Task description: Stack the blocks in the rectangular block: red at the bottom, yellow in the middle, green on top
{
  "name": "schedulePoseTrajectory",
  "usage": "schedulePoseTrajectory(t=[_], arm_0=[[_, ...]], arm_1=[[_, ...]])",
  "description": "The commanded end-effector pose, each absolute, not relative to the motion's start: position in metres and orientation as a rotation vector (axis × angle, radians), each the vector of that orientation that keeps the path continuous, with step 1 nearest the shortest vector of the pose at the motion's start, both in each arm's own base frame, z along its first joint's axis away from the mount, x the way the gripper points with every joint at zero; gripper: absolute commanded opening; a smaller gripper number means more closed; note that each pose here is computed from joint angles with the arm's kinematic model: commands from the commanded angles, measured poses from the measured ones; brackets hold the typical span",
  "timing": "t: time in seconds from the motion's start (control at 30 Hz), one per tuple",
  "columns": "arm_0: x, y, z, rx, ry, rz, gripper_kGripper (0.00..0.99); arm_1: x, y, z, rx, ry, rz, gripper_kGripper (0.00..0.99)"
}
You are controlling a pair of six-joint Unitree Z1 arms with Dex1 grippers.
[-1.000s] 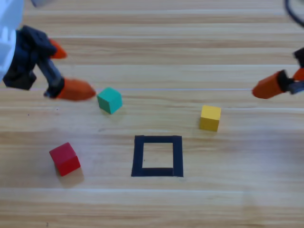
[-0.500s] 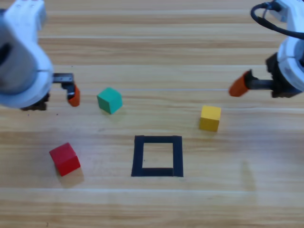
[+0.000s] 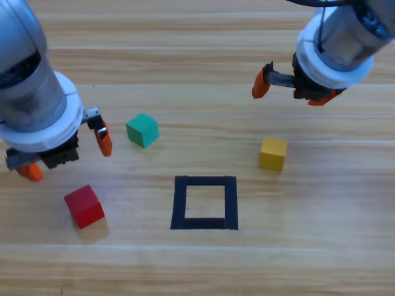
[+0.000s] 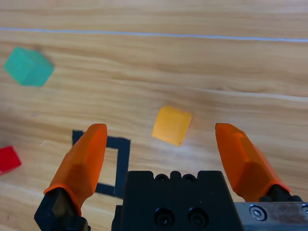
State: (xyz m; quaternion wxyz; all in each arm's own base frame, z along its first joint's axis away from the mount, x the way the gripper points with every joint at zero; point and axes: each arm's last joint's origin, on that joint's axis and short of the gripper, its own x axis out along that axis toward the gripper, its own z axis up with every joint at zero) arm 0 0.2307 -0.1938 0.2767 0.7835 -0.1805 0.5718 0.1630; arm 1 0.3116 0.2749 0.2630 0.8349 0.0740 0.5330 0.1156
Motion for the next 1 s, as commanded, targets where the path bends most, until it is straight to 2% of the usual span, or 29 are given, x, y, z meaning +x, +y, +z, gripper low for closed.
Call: schedulePoseTrajectory(t=[0.03,0.2,0.57,0.73,1.0], arm_0=[[0.248,-0.189,0.241,-0.421,1.341,0.501,0.974],[0.254,-0.193,0.227,-0.436,1.395,0.526,0.966],[0.261,-0.195,0.209,-0.480,1.413,0.528,0.960],[0.258,-0.184,0.191,-0.517,1.425,0.520,0.960],[0.257,-0.180,0.181,-0.519,1.430,0.523,0.960]], arm_1=[[0.316,0.308,0.218,0.054,1.214,0.121,0.983],[0.323,0.318,0.200,0.045,1.247,0.086,0.976],[0.331,0.326,0.164,0.032,1.298,0.039,0.946],[0.333,0.328,0.155,0.032,1.319,0.027,0.922],[0.332,0.328,0.145,0.030,1.353,0.012,0.920]])
